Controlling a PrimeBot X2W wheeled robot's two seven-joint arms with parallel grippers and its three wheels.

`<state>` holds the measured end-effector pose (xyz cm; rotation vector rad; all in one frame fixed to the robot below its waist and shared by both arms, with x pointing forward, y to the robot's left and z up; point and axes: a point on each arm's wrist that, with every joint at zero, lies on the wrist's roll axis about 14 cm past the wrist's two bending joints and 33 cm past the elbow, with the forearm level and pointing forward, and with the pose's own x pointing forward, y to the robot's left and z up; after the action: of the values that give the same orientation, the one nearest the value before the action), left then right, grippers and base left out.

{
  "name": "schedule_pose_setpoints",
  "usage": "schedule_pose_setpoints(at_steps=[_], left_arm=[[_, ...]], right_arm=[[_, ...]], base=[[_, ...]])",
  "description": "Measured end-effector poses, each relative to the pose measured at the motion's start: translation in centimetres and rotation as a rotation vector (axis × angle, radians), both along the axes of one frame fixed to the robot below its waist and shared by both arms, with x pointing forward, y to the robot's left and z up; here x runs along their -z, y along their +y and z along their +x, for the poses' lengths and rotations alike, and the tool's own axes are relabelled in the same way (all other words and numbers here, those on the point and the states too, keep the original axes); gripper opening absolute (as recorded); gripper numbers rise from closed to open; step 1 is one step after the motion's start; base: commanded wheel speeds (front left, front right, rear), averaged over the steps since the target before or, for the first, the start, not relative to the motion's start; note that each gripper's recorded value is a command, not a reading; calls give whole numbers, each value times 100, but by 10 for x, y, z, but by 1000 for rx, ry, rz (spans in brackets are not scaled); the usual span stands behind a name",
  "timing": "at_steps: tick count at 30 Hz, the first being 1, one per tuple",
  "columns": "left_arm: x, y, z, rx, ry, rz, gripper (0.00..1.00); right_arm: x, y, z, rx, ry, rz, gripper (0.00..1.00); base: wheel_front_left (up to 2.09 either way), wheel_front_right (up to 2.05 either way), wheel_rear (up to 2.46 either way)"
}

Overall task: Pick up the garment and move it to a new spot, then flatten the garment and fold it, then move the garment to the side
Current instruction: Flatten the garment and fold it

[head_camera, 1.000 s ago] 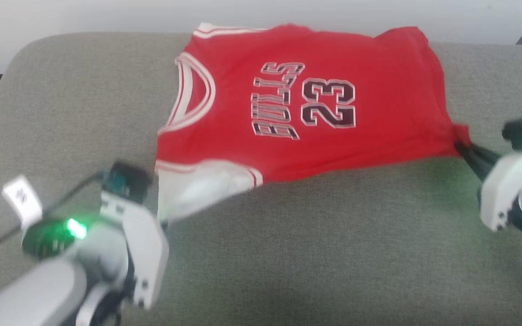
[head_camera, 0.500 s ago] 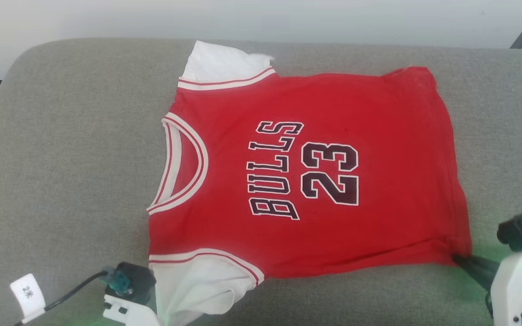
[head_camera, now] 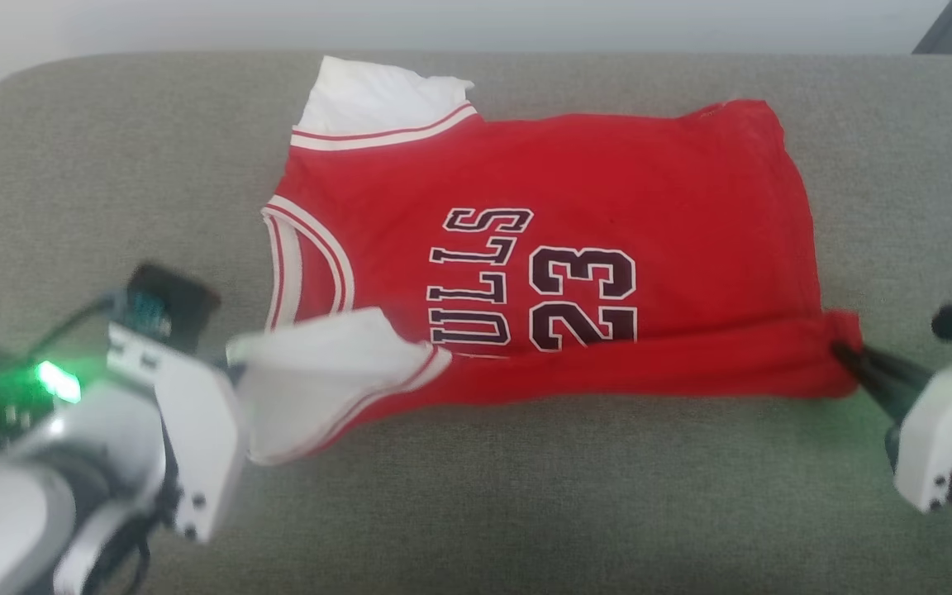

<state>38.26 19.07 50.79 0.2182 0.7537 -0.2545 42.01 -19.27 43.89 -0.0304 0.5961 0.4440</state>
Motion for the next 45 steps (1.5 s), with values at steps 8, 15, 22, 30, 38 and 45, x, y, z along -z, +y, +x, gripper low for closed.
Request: schedule_pose_setpoints(at_steps=[8,15,22,30,38,45], left_arm=[[-5,-2,76,76,-53,34,0],[23,-10,128,104,-10,47,0],[76,-18,148,109,131,47,0],[116,-16,147,55,265,27,0],[105,-11,153,-4,249,-6,100],[75,-4,149,-6,194,9,100]], right_arm=[[-9,1,46,51,-59,-32,0],[9,5,75,74,-23,-55,0],[45,11,83,74,74,-80,0],[61,16,88,67,149,-86,0],[50,19,93,66,127,-87,100],[9,19,105,88,-42,-23,100]], base=[[0,0,0],[0,0,0],[0,0,0],[0,0,0],[0,0,0],[0,0,0]])
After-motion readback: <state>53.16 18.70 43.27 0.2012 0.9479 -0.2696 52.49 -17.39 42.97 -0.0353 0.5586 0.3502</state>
